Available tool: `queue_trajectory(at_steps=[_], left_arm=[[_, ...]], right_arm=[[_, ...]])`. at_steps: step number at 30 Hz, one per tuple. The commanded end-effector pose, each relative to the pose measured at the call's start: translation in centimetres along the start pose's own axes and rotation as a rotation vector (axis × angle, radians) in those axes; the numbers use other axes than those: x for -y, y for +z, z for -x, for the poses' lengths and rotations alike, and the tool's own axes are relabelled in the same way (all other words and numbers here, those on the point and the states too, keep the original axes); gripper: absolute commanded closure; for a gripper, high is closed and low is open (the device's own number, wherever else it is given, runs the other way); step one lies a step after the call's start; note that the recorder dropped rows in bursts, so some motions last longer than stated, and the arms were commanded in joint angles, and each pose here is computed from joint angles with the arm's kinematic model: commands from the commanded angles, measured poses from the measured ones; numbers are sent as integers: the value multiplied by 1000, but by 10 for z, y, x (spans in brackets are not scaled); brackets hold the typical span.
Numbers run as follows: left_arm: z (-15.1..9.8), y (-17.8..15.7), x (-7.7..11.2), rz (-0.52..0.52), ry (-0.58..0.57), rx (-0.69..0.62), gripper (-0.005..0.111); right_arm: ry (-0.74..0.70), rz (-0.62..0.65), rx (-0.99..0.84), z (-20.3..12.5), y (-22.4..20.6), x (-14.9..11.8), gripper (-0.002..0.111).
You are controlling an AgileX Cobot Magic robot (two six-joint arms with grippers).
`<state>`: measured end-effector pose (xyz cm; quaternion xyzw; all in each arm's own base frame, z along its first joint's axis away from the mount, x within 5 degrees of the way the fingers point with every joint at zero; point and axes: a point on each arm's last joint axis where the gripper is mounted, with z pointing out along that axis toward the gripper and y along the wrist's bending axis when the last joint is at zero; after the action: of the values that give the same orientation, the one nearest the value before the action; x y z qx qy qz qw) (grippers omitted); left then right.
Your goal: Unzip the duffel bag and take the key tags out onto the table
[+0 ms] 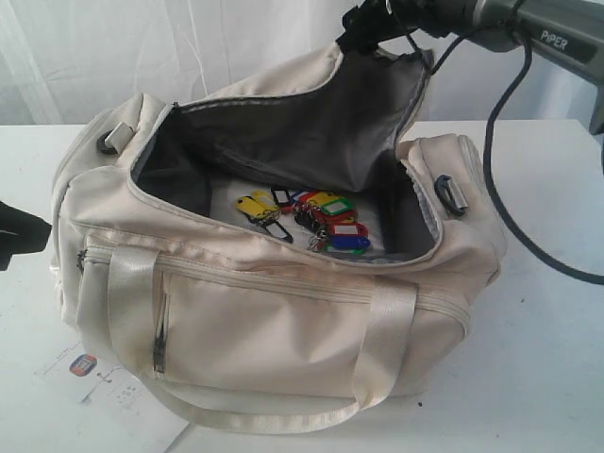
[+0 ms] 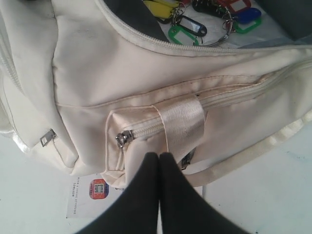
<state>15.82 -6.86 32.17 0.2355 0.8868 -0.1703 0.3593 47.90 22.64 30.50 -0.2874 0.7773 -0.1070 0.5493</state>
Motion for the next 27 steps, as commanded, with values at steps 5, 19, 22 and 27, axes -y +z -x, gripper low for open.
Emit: queue_trajectory(at_steps=[5,19,22,27], left_arm=[[0,-4,3,-16,-14,8,107],[1,-4,4,-27,-22,12,107],[1,-4,4,-27,-22,12,107],[1,-4,4,-27,-22,12,107]], right_arm=[[116,-46,-17,26,-41,23,31],[-134,603,-309,0,-55,-66,108],[-138,606,-318,-10,-40,-76,108],[-149,530,-135,-2,-23,-80,108]])
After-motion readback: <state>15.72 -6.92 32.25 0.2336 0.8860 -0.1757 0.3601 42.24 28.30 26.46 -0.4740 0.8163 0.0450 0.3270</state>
